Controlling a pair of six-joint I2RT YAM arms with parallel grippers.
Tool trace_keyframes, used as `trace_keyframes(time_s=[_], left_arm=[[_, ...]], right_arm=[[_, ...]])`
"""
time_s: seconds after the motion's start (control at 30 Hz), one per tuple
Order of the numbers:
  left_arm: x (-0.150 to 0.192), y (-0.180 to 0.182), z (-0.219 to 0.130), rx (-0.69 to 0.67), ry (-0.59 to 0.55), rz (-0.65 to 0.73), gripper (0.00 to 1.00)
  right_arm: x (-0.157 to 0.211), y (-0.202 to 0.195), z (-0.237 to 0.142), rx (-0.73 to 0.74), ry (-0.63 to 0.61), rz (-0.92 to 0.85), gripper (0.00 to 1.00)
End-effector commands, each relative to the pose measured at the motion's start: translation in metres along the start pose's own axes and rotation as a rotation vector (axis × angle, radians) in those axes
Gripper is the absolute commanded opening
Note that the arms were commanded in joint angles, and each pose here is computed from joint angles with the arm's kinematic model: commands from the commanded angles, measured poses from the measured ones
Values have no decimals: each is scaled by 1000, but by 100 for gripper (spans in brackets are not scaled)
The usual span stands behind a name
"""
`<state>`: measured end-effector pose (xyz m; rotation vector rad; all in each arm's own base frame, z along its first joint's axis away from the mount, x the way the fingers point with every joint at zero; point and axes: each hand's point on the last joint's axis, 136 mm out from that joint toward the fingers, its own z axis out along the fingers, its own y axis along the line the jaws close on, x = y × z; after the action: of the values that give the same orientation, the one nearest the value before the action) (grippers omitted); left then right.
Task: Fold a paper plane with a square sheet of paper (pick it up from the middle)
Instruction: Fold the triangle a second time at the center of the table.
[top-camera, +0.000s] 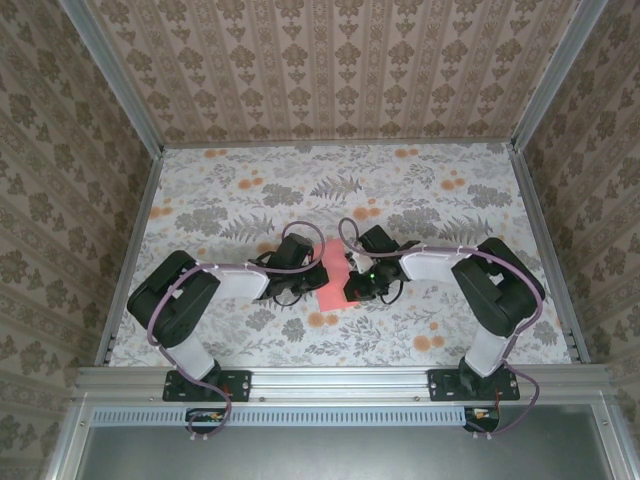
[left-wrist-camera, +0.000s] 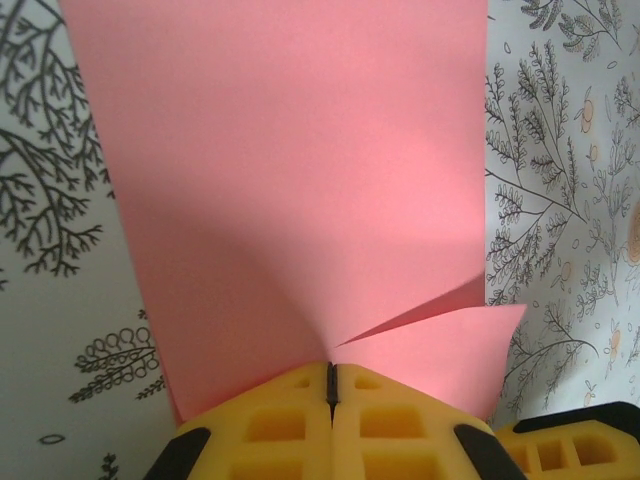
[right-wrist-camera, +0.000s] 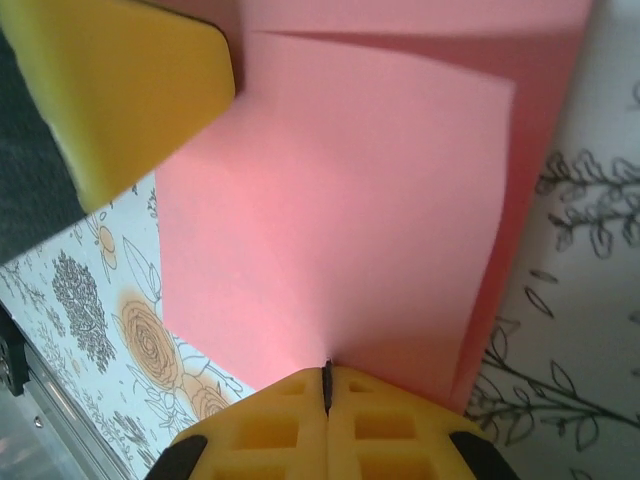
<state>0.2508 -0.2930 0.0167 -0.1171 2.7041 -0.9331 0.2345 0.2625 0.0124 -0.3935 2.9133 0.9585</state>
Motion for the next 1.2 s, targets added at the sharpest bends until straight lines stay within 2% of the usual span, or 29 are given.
trace_keyframes(time_s=[0.0,0.23,0.43,0.6,0.77,0.9,1.17], left_arm=[[35,84,1,-298,102,-66,0],[34,81,2,-282,101,-62,0],[32,78,2,-271,98,-60,0],[31,76,2,-266,97,-58,0],[31,75,2,-267,103,-53,0],[32,77,2,-275,108,-53,0],[33,86,1,-306,112,-71,0]], right_arm=[[43,-29,-1,75,104,83,2],[44,-32,-11,10,50,152,3],[5,5,-26,-74,-53,85,3],[-26,23,-13,-93,-62,48,2],[-43,22,3,-83,-54,57,2],[-32,9,11,-46,-14,73,2],[20,-24,7,2,55,132,2]])
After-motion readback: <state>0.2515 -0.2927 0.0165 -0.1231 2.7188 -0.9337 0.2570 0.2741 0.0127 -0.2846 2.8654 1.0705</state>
